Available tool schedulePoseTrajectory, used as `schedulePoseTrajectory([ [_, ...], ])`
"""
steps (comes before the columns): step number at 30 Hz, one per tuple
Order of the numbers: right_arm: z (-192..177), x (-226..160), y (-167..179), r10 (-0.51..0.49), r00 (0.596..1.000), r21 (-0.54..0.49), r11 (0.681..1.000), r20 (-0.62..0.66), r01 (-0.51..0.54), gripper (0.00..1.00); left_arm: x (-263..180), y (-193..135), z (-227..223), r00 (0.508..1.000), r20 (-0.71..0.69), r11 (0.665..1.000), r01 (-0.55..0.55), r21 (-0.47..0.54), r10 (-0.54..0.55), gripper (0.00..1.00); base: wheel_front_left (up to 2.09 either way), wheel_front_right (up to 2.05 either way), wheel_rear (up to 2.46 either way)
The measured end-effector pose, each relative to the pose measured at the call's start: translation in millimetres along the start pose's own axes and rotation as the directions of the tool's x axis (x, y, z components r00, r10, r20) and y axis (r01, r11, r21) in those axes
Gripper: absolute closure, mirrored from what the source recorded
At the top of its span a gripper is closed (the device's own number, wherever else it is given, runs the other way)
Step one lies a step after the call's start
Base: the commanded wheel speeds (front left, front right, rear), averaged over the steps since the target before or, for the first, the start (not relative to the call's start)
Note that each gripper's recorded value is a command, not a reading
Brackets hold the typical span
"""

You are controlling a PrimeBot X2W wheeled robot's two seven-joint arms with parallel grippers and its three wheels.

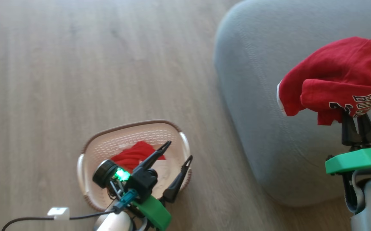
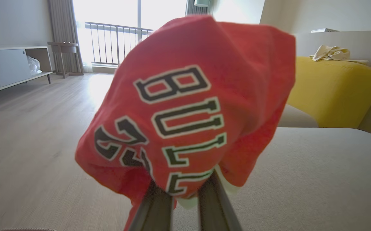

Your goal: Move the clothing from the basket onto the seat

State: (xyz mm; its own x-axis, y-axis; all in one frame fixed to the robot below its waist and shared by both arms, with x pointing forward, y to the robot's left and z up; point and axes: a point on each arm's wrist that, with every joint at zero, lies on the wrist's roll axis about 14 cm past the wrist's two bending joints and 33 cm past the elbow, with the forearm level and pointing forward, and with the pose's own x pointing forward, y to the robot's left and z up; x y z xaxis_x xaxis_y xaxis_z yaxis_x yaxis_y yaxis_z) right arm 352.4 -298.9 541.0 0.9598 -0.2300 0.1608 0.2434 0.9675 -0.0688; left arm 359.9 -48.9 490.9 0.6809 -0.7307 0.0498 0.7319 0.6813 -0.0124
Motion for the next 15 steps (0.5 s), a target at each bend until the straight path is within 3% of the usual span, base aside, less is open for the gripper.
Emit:
schedulePoseTrajectory([
  [8,4,-30,-52,-0.155,0.988,-0.037,0.987,-0.011,0.155,1.0,29,-48,2,0.982,0.026,0.982,0.187,-0.021,-0.187,0.0,0.0,0.0,0.0],
  [15,9,-63,-90,-0.282,0.959,-0.064,0.958,-0.019,0.281,1.0,44,-88,-1,0.941,0.037,0.941,0.338,-0.033,-0.337,0.0,0.0,0.0,0.0],
])
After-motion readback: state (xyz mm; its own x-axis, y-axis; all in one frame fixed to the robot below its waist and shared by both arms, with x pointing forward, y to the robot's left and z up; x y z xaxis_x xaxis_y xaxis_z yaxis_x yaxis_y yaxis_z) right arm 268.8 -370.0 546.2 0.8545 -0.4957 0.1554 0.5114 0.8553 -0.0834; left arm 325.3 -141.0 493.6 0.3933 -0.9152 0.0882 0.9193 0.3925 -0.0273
